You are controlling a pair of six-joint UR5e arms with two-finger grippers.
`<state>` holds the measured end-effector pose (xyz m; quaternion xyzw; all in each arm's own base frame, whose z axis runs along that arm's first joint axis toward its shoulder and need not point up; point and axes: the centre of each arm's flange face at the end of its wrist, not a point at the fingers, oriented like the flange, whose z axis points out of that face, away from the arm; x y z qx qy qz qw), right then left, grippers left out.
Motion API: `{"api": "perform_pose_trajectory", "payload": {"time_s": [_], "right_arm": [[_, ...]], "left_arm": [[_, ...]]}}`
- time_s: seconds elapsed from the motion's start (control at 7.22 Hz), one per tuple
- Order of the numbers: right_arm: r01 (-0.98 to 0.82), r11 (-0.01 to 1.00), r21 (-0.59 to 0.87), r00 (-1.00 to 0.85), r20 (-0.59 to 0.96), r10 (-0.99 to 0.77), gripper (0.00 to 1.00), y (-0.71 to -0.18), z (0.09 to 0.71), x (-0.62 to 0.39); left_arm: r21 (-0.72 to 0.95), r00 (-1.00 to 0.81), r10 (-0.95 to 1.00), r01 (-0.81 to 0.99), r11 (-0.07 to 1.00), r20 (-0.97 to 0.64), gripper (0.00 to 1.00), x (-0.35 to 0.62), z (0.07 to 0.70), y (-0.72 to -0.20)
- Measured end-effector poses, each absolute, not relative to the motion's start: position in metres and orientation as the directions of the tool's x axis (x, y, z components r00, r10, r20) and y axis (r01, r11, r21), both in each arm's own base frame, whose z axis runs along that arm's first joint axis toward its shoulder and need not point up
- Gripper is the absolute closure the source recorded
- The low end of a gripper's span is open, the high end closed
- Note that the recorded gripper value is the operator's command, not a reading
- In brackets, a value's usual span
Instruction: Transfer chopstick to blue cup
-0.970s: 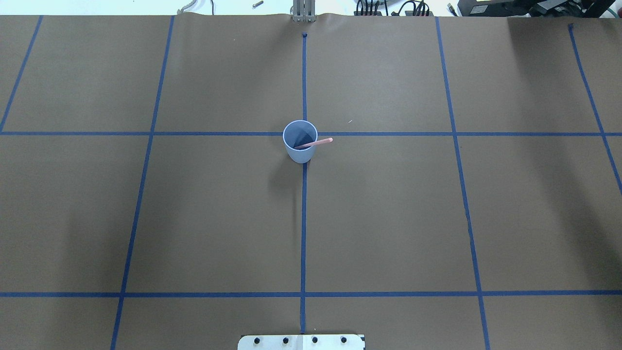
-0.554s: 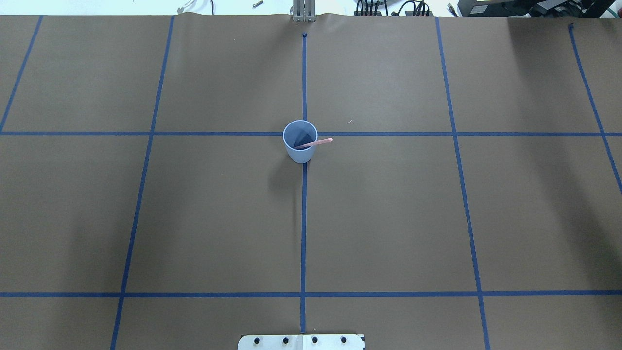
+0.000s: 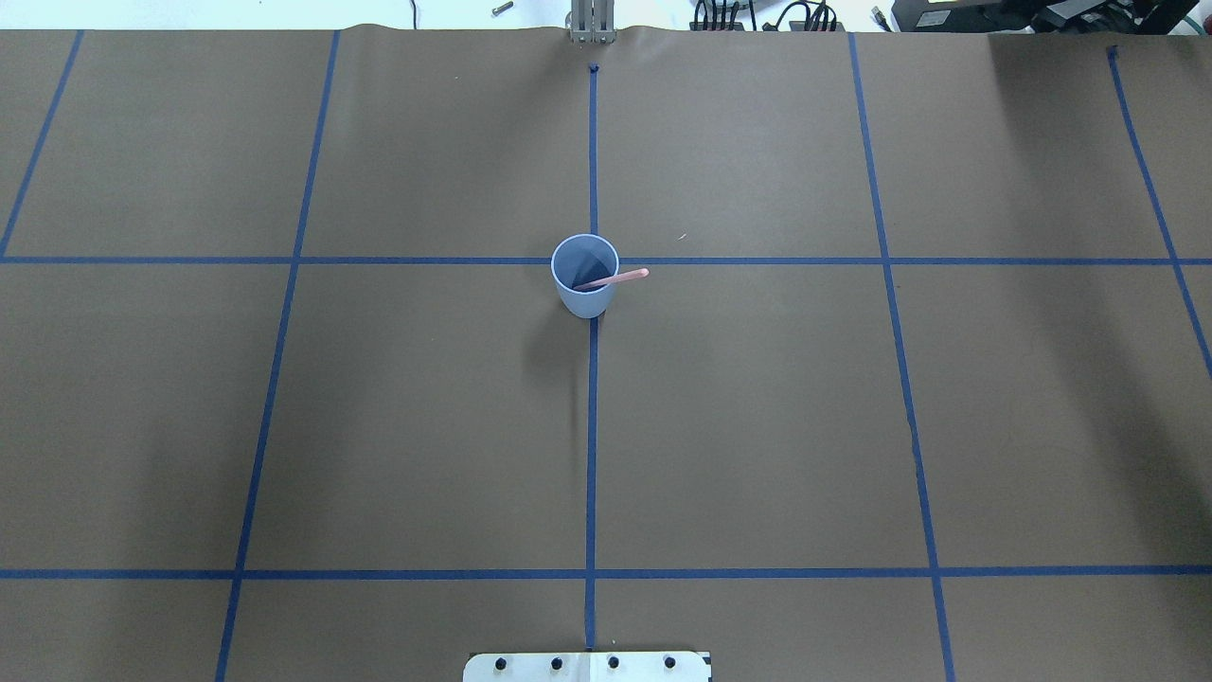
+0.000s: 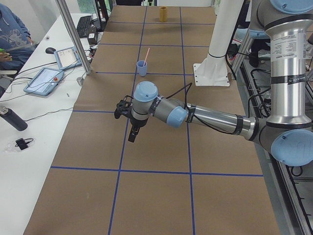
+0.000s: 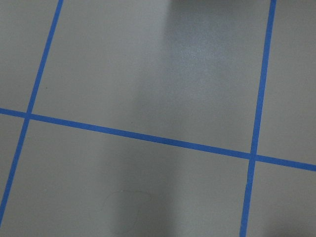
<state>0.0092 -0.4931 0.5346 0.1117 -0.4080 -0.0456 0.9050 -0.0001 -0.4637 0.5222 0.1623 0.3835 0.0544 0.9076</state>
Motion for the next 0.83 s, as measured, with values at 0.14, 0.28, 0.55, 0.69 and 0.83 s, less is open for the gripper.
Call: {"api": "perform_pose_trajectory", "payload": {"time_s": [0.14,0.28,0.55,0.69,0.83], "right_arm": [[-0.008,0.97,0.241,0.662,0.729,-0.175,0.0,-0.493,0.5338,0.0092],[-0.008,0.97,0.243,0.658,0.732,-0.178,0.0,-0.4927,0.5322,0.0088],[-0.005,0.97,0.242,0.646,0.741,-0.182,0.0,-0.4925,0.5314,0.0078],[-0.005,0.97,0.242,0.645,0.742,-0.182,0.0,-0.4927,0.5312,0.0077],[-0.004,0.971,0.24,0.644,0.743,-0.181,0.0,-0.4928,0.5322,0.0075]], "left_arm": [[0.336,0.7,0.224,0.025,0.941,-0.678,0.02,0.0001,0.5222,-0.4636],[0.336,0.7,0.223,0.025,0.942,-0.679,0.02,0.0002,0.5226,-0.4637],[0.337,0.699,0.224,0.025,0.941,-0.679,0.02,-0.0001,0.5218,-0.4629],[0.339,0.699,0.226,0.025,0.94,-0.679,0.02,-0.0002,0.5203,-0.4624],[0.34,0.699,0.226,0.026,0.94,-0.679,0.02,-0.0002,0.52,-0.4622]]}}
